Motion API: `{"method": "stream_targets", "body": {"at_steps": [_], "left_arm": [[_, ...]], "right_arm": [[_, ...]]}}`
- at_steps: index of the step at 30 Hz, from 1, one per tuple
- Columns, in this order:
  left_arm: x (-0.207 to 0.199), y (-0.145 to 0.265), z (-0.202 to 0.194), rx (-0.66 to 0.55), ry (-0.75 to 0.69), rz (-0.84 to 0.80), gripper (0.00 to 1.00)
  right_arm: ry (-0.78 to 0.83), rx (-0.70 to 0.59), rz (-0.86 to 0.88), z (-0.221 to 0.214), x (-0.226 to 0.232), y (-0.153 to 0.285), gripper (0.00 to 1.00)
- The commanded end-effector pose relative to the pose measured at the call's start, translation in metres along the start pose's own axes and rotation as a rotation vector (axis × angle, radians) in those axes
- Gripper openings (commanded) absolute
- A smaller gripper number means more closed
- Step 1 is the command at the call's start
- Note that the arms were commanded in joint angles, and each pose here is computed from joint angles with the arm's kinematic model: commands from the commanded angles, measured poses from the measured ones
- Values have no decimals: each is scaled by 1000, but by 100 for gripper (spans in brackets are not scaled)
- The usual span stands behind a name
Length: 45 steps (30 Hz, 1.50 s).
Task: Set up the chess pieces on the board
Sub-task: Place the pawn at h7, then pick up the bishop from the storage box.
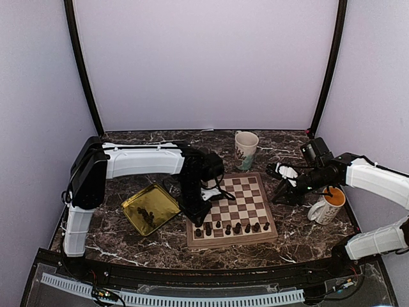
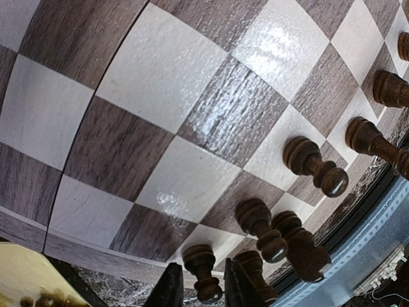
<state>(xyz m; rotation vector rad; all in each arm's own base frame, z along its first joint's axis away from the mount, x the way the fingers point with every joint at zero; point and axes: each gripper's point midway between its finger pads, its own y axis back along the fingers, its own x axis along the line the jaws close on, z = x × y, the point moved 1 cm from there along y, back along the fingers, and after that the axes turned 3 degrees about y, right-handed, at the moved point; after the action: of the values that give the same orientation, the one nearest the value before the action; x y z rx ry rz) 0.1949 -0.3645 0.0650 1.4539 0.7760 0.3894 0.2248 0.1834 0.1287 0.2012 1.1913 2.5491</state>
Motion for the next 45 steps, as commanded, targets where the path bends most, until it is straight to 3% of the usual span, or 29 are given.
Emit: {"method": "stream_targets", "body": {"at_steps": [1, 11, 18, 23, 29, 39, 45], "left_arm": [[-2, 13, 1, -12, -13, 24, 25], [11, 77, 4, -179, 11, 133, 32], [79, 99, -34, -249, 285, 279, 32], [120, 84, -86, -203, 468, 306, 32], [134, 58, -122, -119, 557, 325, 34], [142, 37, -110, -118, 548, 313, 33], [154, 29, -110, -77, 556, 359, 28]], "right_arm": [[9, -11, -11, 0, -2, -1, 36], [7, -9, -9, 0, -2, -1, 36], [10, -11, -9, 0, -2, -1, 37], [9, -11, -5, 0, -2, -1, 37], [5, -3, -1, -1, -2, -3, 36], [1, 2, -3, -2, -2, -3, 36], [0, 2, -1, -3, -2, -4, 37]]}}
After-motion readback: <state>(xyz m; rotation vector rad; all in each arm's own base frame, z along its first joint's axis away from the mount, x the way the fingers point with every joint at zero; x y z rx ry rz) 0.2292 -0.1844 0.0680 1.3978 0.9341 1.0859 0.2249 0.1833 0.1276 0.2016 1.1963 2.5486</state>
